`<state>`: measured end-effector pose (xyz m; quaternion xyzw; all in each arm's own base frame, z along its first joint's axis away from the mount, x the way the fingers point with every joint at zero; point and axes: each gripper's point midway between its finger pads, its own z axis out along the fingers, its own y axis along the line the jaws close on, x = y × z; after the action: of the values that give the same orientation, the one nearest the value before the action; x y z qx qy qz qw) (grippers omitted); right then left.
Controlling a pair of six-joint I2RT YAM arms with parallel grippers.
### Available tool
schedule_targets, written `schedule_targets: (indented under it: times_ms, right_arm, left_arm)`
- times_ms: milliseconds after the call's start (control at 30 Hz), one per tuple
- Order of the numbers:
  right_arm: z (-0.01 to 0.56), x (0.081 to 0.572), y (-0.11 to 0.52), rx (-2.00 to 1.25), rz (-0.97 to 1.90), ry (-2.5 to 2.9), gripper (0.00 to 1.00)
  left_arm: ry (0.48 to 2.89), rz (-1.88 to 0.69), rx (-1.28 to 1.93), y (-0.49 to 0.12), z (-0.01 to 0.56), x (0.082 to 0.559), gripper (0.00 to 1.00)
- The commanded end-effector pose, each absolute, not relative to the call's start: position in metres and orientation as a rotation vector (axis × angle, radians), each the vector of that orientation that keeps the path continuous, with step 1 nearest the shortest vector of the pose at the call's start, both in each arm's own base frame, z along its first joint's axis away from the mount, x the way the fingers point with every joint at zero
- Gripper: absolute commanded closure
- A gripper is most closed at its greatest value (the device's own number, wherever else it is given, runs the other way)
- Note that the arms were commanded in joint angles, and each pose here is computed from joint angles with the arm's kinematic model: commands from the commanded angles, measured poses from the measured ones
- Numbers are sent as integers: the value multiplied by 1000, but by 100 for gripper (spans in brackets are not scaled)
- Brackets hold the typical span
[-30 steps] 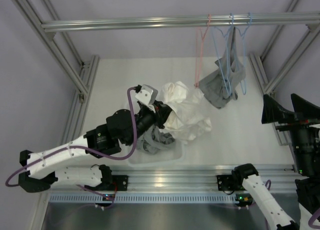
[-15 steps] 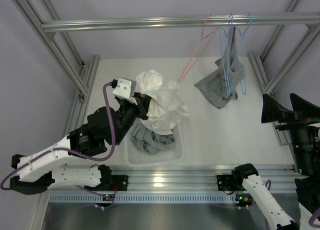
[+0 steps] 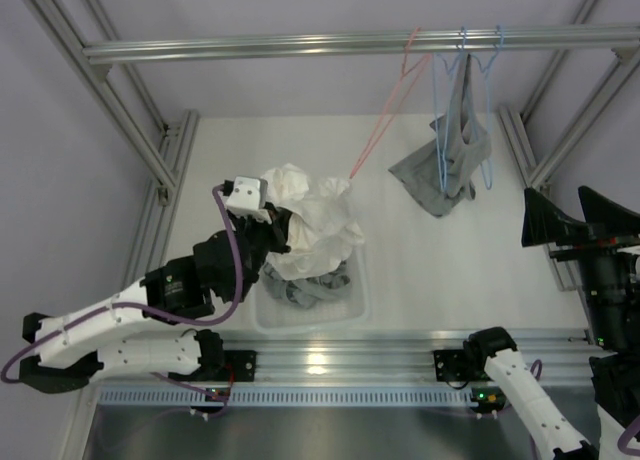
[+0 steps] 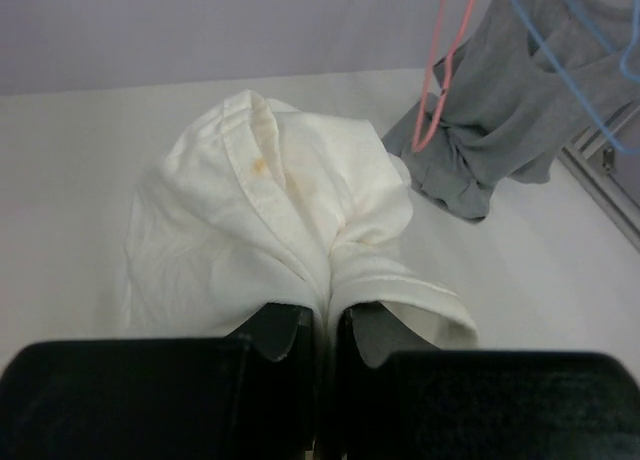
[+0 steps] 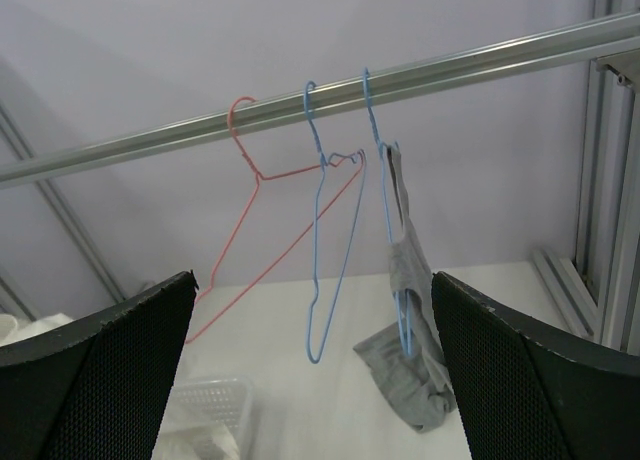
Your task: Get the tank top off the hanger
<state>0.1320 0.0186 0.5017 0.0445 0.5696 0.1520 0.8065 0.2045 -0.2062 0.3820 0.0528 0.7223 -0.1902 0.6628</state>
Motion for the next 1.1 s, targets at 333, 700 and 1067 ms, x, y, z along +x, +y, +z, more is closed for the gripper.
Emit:
schedule_targets:
  times_ms: [333, 700, 1067]
  right_arm:
    - [508, 143, 40, 39, 422, 1202, 1]
    - [502, 155, 49, 7, 438, 1233, 1]
    - [497, 157, 51, -2, 436, 1240, 1]
  left_arm:
    - [1926, -282, 14, -216, 213, 218, 100]
    - [2214, -654, 85, -272, 117, 245, 100]
    - [2434, -351, 51, -240, 57, 267, 100]
